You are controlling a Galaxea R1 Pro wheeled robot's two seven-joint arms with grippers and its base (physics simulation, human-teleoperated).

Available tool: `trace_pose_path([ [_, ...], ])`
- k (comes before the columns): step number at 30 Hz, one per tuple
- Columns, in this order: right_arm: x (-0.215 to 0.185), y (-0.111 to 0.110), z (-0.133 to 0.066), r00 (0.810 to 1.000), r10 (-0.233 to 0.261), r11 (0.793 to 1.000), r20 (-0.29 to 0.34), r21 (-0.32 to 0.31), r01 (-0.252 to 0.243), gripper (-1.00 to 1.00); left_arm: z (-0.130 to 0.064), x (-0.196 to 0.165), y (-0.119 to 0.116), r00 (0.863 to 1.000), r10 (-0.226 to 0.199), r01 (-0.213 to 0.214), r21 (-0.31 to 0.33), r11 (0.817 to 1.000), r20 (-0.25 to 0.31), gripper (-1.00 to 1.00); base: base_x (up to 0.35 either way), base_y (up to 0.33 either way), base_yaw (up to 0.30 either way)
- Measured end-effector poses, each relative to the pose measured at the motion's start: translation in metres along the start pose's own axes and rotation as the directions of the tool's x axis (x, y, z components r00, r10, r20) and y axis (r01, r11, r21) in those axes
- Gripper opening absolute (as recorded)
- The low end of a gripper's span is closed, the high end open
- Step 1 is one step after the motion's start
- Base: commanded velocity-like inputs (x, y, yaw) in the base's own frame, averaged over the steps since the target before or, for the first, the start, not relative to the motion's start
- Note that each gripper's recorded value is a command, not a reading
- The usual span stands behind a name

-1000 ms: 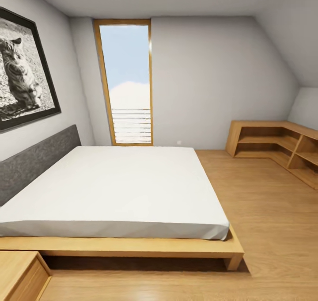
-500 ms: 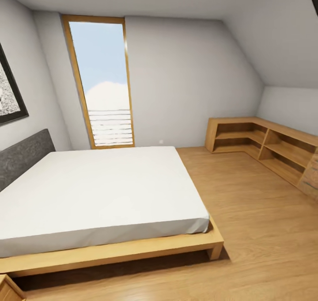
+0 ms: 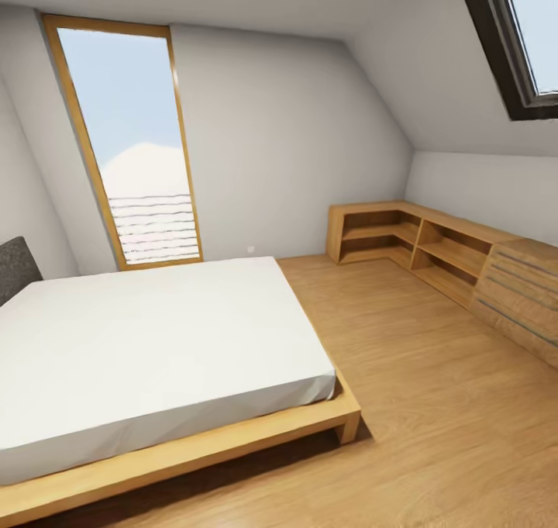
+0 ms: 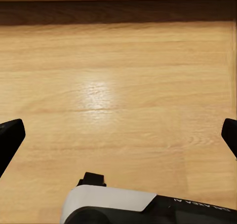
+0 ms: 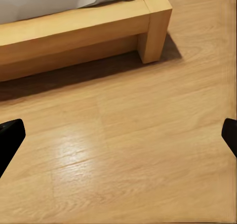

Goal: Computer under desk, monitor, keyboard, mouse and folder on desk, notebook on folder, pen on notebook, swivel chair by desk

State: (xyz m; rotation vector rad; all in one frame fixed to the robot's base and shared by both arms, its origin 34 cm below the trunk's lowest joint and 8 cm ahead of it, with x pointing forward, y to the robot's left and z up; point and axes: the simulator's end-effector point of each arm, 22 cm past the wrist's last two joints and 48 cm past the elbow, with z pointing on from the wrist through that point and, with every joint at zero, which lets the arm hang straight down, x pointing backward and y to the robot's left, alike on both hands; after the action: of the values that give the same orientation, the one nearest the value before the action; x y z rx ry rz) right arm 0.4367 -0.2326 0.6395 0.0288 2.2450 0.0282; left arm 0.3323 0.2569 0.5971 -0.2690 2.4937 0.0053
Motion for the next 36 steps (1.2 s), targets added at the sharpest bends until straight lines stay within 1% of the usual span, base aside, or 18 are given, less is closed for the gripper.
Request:
trace_pose_path([
  [36, -0.0048, -0.001, 0.0005, 1.0, -0.001, 1.0, 0.011, 0.001, 0.001, 1.0, 0.0002, -0.0037, -0.0017, 1.0, -0.002, 0.001, 0.003, 1.0, 0.01, 1.0, 0.0, 0.0, -0.3],
])
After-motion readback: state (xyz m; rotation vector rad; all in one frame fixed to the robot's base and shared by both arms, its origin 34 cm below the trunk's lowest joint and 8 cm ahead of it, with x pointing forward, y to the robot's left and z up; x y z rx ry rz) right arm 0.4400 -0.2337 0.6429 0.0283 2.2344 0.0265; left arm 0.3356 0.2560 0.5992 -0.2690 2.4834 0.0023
